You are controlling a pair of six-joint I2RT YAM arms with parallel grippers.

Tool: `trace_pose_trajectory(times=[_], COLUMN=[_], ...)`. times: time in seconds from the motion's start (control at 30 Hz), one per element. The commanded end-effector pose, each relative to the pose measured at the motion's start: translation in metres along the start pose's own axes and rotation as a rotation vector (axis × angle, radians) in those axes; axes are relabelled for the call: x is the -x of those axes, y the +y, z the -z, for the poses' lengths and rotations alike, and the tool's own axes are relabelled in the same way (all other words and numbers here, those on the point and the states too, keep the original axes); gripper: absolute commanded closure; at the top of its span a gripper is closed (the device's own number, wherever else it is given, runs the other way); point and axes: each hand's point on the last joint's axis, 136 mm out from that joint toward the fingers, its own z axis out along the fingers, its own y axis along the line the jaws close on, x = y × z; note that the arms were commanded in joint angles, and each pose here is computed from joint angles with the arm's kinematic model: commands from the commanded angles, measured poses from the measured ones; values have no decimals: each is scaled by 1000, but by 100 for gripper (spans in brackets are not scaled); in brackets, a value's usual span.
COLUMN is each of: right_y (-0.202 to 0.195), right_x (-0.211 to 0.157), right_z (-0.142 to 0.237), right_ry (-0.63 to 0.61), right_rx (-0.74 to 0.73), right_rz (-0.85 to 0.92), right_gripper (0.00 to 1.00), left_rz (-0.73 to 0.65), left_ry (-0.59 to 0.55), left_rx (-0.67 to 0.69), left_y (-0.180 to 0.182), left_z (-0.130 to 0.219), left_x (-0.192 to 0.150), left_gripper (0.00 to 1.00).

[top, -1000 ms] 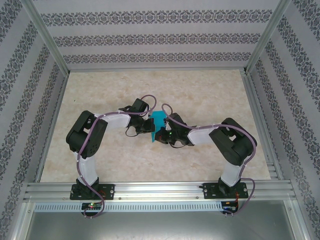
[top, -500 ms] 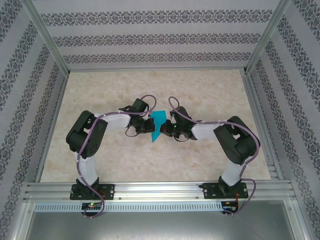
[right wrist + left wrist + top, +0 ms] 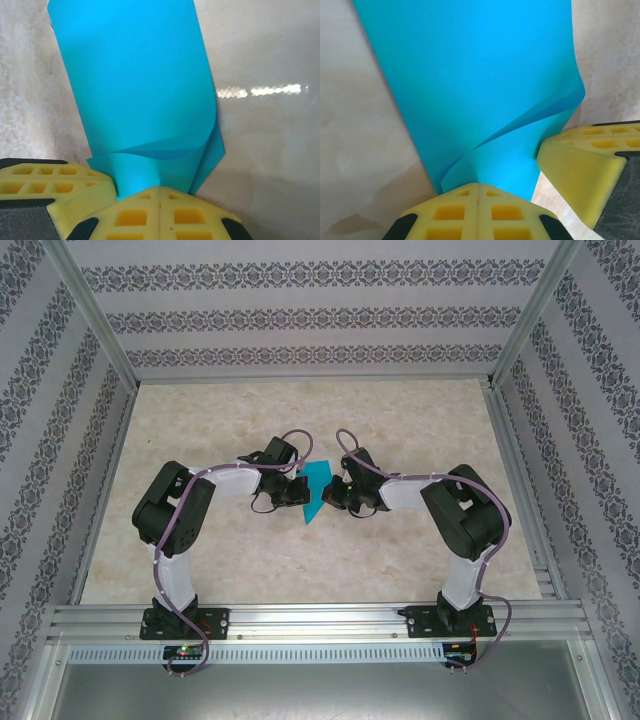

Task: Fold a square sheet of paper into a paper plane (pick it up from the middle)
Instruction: Third fold the triangle at the center of the table.

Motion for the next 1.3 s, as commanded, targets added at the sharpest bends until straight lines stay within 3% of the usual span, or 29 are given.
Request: trace_pose_trajectory(times=[0.0,0.47,0.7,1.07,1.27], right_y=[14,-36,8,-22,-2], right_x=[23,30,50,40,51], right_z=[16,3,28,3,23], right_ry=[-68,-57,-127,-63,-114], right_rx=[3,-166,-52,-125,-99], right_rz=[35,-54,16,-38,-1], right_gripper=[96,97,97,96,97], left_rz=[40,41,37,39,41], left_ry=[86,91,90,91,90], left_rx=[145,144,140,137,136], left_y=[39,40,39,39,40], left_z=[-12,-14,-14,-15,-15], left_x=[-25,-26,-25,-26,-26], left_gripper=[100,100,100,100,100])
